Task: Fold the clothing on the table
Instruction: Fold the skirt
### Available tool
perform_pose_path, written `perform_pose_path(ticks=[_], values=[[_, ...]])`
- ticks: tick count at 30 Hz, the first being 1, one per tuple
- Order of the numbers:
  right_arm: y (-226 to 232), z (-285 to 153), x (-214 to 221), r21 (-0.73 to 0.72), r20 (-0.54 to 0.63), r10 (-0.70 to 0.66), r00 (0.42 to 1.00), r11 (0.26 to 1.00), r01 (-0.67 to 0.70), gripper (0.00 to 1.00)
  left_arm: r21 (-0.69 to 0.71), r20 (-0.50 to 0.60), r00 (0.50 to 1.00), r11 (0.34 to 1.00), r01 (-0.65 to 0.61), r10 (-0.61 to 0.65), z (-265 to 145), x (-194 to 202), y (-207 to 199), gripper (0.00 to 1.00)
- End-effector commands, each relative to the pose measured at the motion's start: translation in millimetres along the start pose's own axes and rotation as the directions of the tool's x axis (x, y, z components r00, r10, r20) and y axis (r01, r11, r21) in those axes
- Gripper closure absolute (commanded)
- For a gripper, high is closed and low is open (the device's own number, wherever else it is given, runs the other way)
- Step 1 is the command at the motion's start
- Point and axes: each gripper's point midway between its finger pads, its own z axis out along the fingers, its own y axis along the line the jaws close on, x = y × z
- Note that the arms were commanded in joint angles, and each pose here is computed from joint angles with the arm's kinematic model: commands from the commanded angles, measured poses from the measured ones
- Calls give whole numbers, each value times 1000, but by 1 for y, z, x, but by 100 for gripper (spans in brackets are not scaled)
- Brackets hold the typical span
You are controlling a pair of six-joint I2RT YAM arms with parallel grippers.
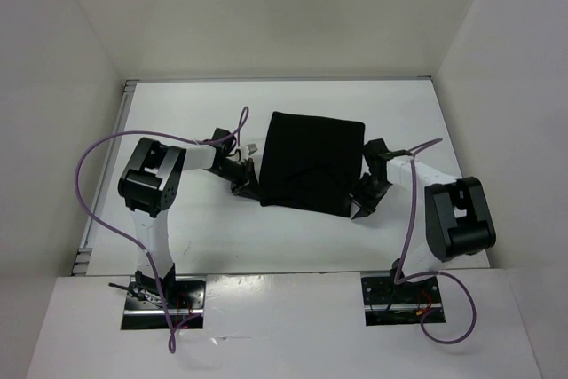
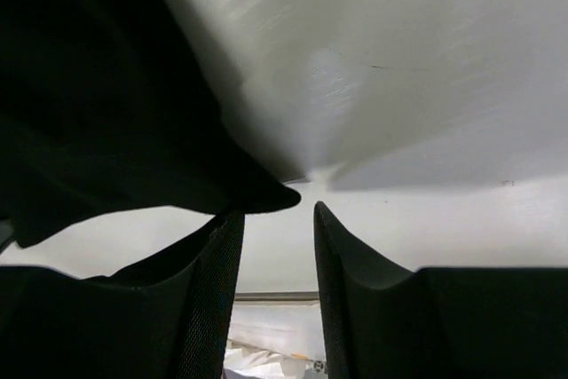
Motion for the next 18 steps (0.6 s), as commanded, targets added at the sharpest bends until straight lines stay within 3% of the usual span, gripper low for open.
perform_pose_path(ticks=[1,9,18], values=[[0,13,1,35,18,-19,1000,999,18,57,-14,9,1000,1000,-13,13,-7,3,5,100],[4,29,-7,102,114,-33,993,995,21,62,-16,4,1000,1000,-16,16,-7,8,6,100],[20,-10,-11,60,147,-83,986,995,75,59,-18,13,1000,1000,-7,7,-12,9,12,100]])
